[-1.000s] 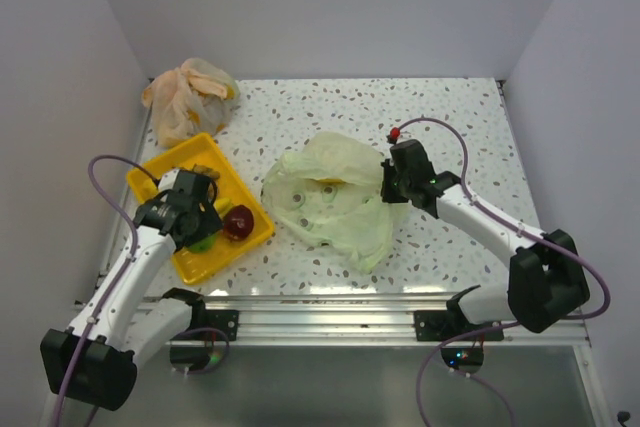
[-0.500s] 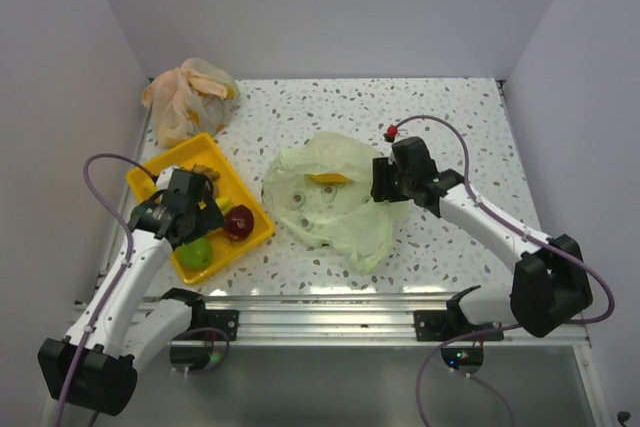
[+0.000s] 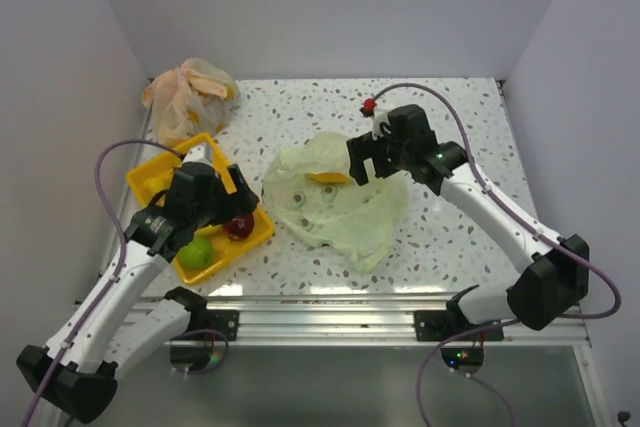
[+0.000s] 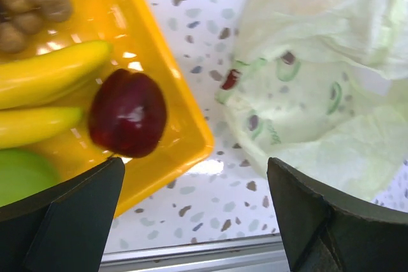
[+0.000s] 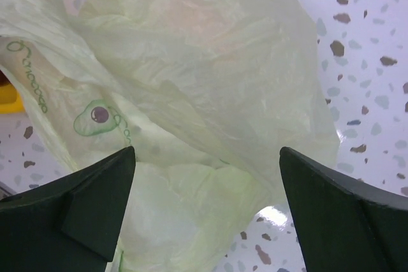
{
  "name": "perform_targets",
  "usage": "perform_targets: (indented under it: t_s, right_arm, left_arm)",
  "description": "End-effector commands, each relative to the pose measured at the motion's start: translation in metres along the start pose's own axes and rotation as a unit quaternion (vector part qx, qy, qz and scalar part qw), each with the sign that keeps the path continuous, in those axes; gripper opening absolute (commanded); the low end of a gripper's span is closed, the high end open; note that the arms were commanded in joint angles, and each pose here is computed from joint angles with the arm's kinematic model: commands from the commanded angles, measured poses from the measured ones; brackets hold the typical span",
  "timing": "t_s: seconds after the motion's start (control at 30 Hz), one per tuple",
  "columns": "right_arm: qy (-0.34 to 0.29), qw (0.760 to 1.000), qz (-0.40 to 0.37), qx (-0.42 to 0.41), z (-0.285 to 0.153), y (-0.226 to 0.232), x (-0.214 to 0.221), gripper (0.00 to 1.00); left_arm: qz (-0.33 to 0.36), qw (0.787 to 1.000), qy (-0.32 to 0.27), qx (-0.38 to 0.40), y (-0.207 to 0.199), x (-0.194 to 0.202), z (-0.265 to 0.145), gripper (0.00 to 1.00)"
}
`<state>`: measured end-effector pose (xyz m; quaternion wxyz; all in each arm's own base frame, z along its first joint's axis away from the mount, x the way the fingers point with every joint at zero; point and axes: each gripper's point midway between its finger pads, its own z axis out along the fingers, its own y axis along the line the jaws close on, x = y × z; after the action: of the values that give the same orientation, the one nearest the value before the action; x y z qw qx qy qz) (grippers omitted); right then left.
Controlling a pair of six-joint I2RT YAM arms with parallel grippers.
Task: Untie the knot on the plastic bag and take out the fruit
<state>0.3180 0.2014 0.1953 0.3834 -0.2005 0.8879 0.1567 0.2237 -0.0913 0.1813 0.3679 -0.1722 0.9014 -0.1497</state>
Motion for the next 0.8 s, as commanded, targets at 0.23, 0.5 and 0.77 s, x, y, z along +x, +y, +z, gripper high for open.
perform_targets:
  t_s: [0.23, 0.5, 0.77]
  right_arm:
    - [0.059, 0.984, -0.163, -0.032, 0.026, 0.004, -0.024, 0.99]
    - [0.085, 0.975, -0.204, -0.023, 0.065, -0.008, -0.017, 0.99]
    - [0.092, 0.977, -0.192, -0.024, 0.089, -0.007, -0.016, 0.51]
  left_arm:
    - [0.026, 0.993, -0.008, 0.117, -0.102, 0.011, 0.038, 1.0]
    - [0.052, 0.993, 0.026, 0.104, -0.118, 0.053, 0.075, 1.0]
    - [0.051, 0.998, 0.033, 0.035, -0.089, 0.081, 0.119, 1.0]
